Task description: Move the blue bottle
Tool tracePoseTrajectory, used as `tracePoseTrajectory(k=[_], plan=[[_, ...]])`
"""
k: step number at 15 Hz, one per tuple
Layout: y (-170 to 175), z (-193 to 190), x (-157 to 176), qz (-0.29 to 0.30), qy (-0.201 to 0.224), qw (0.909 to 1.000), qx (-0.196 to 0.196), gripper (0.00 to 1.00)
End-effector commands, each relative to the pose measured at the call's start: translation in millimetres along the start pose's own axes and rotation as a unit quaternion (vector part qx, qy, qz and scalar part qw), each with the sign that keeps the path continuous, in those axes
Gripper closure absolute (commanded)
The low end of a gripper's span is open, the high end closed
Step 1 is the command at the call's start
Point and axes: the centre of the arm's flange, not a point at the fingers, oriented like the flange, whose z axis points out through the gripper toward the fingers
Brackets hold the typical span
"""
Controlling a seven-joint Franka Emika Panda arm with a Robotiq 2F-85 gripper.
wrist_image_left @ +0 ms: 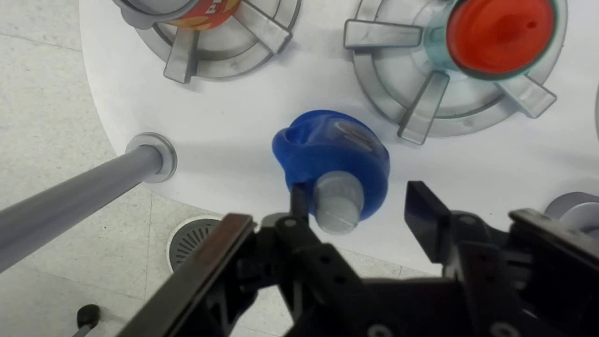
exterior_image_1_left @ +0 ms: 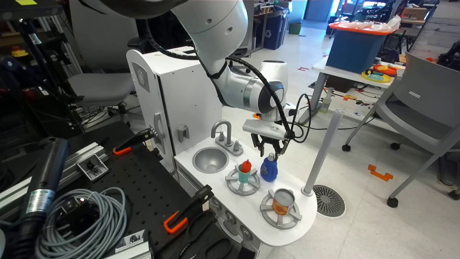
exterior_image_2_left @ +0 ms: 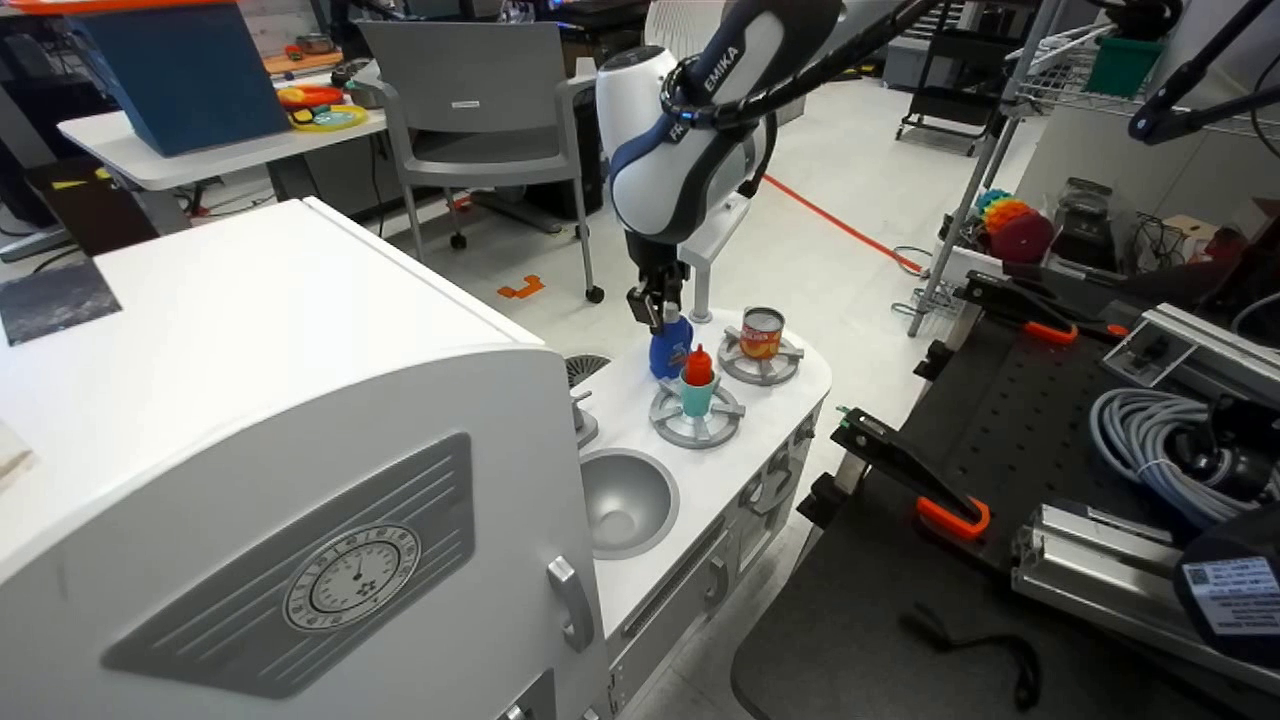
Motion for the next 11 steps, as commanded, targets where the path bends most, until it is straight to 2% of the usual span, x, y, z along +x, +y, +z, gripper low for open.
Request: tracePoseTrajectory(k=[1,3,6,7,8,11], plan=[[6.7,-2.6,5.8,0.006,-0.003,0.9999,0.009,0.1],[6.5,-17.9,-5.7,0.005,-0.009,0.9998,0.02,0.01],[11.7,-47.8,-36.9,0.013,-0.031,0.9982,0.05,0.0],[21.2,-59.7,-54.8,0.027,-0.074,0.9954,0.055,0.0],[9.5,-19.0,-15.2,0.015,-0.031,0.9991,0.025,0.0],[14.7,-26.5,-18.2,0.019,-0.036,0.9988,0.026,0.0]])
